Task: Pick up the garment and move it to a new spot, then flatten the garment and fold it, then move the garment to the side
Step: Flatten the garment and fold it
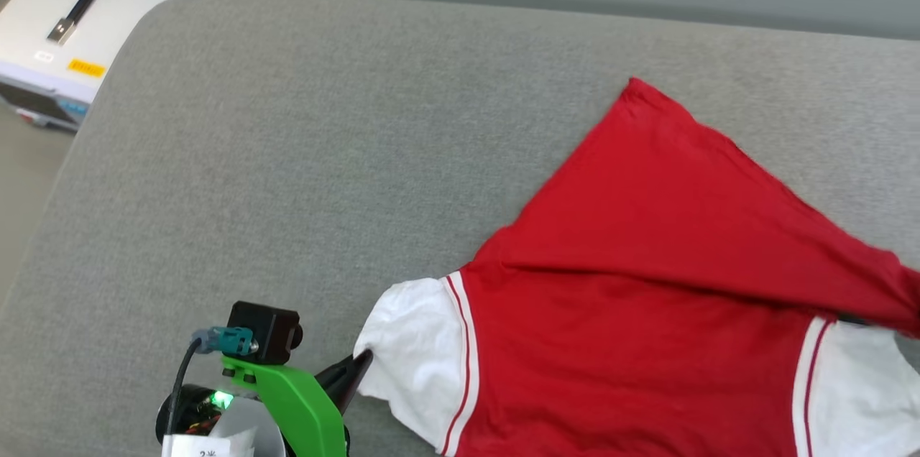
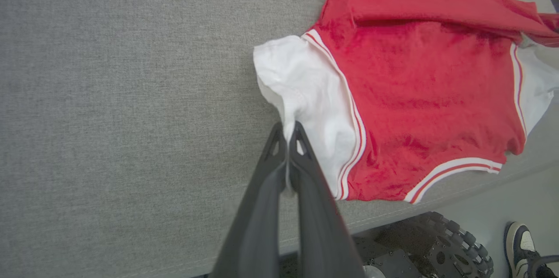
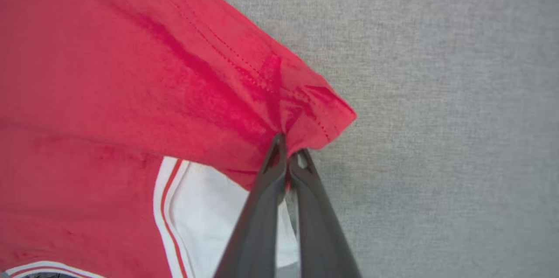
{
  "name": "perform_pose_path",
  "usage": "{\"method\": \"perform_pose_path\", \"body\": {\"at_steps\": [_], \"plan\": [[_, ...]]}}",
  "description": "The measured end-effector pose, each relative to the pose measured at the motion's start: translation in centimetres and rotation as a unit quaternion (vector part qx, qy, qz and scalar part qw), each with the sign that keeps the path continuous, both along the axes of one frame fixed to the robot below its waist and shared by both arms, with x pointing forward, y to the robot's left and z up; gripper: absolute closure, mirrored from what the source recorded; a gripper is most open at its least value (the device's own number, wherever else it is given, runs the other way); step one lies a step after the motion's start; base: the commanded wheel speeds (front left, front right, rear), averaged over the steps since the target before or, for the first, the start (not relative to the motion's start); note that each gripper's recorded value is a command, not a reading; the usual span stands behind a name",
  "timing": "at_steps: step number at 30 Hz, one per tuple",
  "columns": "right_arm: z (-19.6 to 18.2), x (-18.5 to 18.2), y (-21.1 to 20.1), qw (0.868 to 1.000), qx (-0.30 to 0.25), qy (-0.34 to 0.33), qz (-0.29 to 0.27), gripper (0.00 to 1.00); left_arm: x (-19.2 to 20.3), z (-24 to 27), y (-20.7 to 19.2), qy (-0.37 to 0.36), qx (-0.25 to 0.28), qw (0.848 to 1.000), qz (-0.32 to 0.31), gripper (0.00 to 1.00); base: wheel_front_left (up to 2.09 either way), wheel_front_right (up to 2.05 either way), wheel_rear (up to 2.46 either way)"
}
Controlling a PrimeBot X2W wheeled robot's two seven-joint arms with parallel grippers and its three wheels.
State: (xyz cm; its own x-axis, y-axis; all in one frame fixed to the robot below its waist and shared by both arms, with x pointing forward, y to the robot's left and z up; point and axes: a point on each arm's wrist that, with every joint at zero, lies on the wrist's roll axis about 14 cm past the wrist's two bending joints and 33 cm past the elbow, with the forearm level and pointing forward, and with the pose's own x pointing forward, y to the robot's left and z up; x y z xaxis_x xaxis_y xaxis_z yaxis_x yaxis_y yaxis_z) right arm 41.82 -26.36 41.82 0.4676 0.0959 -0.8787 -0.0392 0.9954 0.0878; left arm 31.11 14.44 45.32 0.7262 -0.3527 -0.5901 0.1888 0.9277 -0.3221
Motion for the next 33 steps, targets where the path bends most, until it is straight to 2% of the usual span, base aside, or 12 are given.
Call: {"method": "perform_pose_path", "body": {"at_steps": [7,13,17,18,19,24,29,33], "plan": [[1.3,-4.9,-1.5,0.999,0.019,-0.017,-0.040,1.00,1.1,2.1,-1.2,-0.046,-0.035,0.998,0.009,1.00,0.00,0.00,0.00],[-0.2,-8.7,-1.9,0.998,0.022,0.009,-0.064,1.00,1.2,2.5,-1.8,-0.056,-0.042,0.997,0.007,1.00,0.00,0.00,0.00],[-1.4,-9.7,-1.3,0.997,0.030,0.023,-0.072,1.00,1.1,2.3,-2.0,-0.054,-0.046,0.997,0.008,1.00,0.00,0.00,0.00],[-1.5,-9.7,-1.2,0.997,0.031,0.023,-0.072,0.88,1.1,2.3,-2.0,-0.053,-0.046,0.998,0.009,1.00,0.00,0.00,0.00],[-1.5,-9.7,-1.2,0.997,0.030,0.021,-0.072,0.00,1.0,2.2,-2.0,-0.052,-0.046,0.998,0.009,1.00,0.00,0.00,0.00],[-0.8,-8.6,-0.9,0.998,0.019,0.008,-0.051,0.00,1.0,2.0,-2.0,-0.047,-0.047,0.998,0.009,1.00,0.00,0.00,0.00],[2.5,-5.0,0.5,0.999,0.015,-0.042,-0.005,0.00,1.1,2.0,-2.0,-0.047,-0.049,0.998,0.008,1.00,0.00,0.00,0.00],[5.0,-2.0,3.2,0.996,0.015,-0.073,0.045,0.00,1.6,2.3,-1.4,-0.054,-0.045,0.997,0.016,1.00,0.00,0.00,0.00]]}}
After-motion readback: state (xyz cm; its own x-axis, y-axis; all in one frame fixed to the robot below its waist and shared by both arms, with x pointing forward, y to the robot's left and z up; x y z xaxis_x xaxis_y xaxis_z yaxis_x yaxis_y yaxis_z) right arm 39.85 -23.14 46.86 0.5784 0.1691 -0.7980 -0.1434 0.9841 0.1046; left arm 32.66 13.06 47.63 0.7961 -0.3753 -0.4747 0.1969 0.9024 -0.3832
